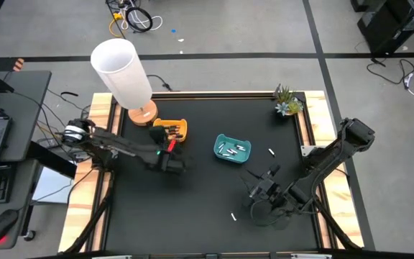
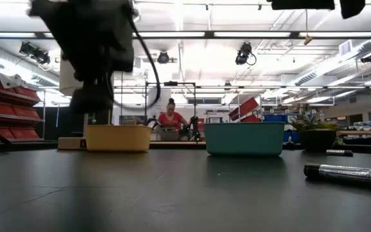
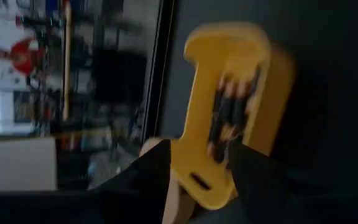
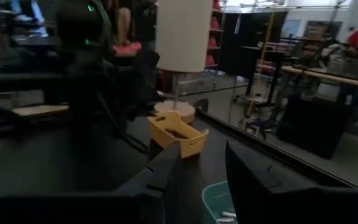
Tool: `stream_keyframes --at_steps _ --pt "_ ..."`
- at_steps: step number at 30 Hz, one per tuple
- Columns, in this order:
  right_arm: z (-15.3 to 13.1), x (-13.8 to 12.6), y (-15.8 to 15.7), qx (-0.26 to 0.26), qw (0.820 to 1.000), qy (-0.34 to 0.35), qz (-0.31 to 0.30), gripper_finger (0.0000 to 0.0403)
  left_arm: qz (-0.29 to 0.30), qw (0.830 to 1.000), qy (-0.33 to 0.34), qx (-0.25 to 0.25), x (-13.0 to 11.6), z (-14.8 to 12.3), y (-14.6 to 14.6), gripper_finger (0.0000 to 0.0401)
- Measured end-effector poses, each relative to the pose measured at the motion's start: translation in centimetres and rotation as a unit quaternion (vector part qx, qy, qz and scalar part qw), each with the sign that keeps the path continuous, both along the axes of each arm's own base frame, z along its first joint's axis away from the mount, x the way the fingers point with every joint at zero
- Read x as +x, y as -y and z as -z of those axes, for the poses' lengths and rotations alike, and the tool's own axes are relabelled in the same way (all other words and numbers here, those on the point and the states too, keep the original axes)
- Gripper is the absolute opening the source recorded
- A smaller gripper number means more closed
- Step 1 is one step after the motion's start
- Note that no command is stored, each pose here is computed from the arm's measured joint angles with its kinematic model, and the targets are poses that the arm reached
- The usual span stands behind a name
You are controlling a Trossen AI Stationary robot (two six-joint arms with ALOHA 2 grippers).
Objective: Sort batteries
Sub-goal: Put the top silver battery into the blue bin
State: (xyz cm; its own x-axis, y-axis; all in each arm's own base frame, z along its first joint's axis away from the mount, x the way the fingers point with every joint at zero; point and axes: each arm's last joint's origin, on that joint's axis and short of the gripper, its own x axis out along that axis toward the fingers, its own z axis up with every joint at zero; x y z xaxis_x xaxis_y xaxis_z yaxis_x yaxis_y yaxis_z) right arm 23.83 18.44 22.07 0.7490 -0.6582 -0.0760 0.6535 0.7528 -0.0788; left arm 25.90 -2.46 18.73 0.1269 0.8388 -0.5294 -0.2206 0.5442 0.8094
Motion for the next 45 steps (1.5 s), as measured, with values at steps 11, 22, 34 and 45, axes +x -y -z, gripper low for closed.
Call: stream_keyframes --at_steps 11,22,34,45 --pt "2.0 -1.2 6.3 0.122 0.984 -0.116 0.065 0.0087 0.128 0.981 0.143 -0.013 -0.4 -0.5 5.8 0.0143" --pt "0.9 -3.6 13.6 0.319 0.87 -0.336 0.168 0.0085 0.175 0.964 0.191 -0.065 -1.0 2.4 6.9 0.0142" --pt "3.6 -5.0 19.5 0.444 0.796 -0.381 0.156 0.0085 0.248 0.929 0.249 -0.119 -0.8 3.3 8.1 0.0142" --pt "6.5 -6.2 21.0 0.476 0.775 -0.387 0.15 0.0084 0.26 0.921 0.258 -0.132 -1.4 3.3 9.5 0.0142"
